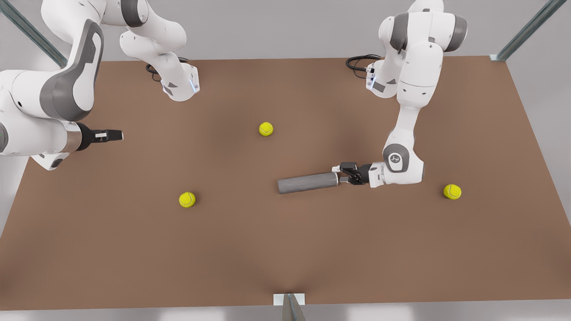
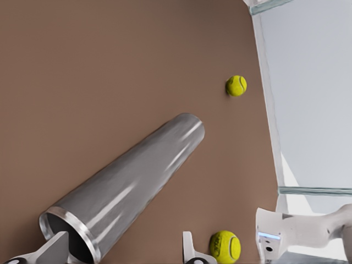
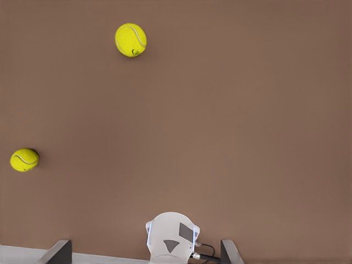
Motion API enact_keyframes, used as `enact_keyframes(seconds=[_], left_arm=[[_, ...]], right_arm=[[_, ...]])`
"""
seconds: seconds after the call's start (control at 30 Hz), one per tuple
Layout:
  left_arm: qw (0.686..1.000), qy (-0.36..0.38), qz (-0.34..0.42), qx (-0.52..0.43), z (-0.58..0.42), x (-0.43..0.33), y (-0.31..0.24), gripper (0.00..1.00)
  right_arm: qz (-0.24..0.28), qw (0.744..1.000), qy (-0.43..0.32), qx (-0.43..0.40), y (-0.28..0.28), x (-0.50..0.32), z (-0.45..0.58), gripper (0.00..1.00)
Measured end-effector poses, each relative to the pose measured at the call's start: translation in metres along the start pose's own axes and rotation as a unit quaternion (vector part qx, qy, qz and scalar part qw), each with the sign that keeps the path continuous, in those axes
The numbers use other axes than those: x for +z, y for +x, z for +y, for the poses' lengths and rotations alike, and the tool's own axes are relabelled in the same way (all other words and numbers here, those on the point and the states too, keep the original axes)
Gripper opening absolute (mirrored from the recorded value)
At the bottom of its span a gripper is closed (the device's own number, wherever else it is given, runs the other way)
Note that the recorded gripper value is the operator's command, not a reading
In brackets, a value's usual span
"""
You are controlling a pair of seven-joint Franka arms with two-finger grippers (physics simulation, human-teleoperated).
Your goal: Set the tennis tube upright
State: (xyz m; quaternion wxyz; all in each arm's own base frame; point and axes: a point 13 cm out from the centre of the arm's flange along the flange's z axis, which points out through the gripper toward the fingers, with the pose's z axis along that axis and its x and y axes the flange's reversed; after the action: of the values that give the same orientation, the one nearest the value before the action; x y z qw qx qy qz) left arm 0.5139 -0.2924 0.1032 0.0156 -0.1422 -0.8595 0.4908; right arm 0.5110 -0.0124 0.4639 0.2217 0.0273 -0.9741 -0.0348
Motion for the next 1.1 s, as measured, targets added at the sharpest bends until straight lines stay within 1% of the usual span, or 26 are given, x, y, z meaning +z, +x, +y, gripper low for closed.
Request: enact_keyframes(seconds=[0.23, 0.7, 0.9, 1.1], left_arm=[[0.999, -0.004, 0.004, 0.037, 0.001, 0.006, 0.002, 1.00], [0.997, -0.008, 0.016, 0.074, 0.005, 0.024, 0.010, 1.00], [0.997, -0.001, 0.010, 0.074, 0.003, 0.043, 0.010, 1.00], [0.998, 0.010, -0.014, 0.062, 0.001, 0.051, 0.004, 1.00]], right_arm=[[0.001, 1.000, 0.001, 0.001, -0.002, 0.001, 0.001, 1.00], [0.005, 1.000, 0.005, -0.002, -0.005, 0.005, 0.008, 1.00], [0.007, 1.000, 0.005, -0.002, -0.006, 0.006, 0.007, 1.00], [0.009, 1.000, 0.005, -0.001, -0.007, 0.008, 0.007, 1.00]])
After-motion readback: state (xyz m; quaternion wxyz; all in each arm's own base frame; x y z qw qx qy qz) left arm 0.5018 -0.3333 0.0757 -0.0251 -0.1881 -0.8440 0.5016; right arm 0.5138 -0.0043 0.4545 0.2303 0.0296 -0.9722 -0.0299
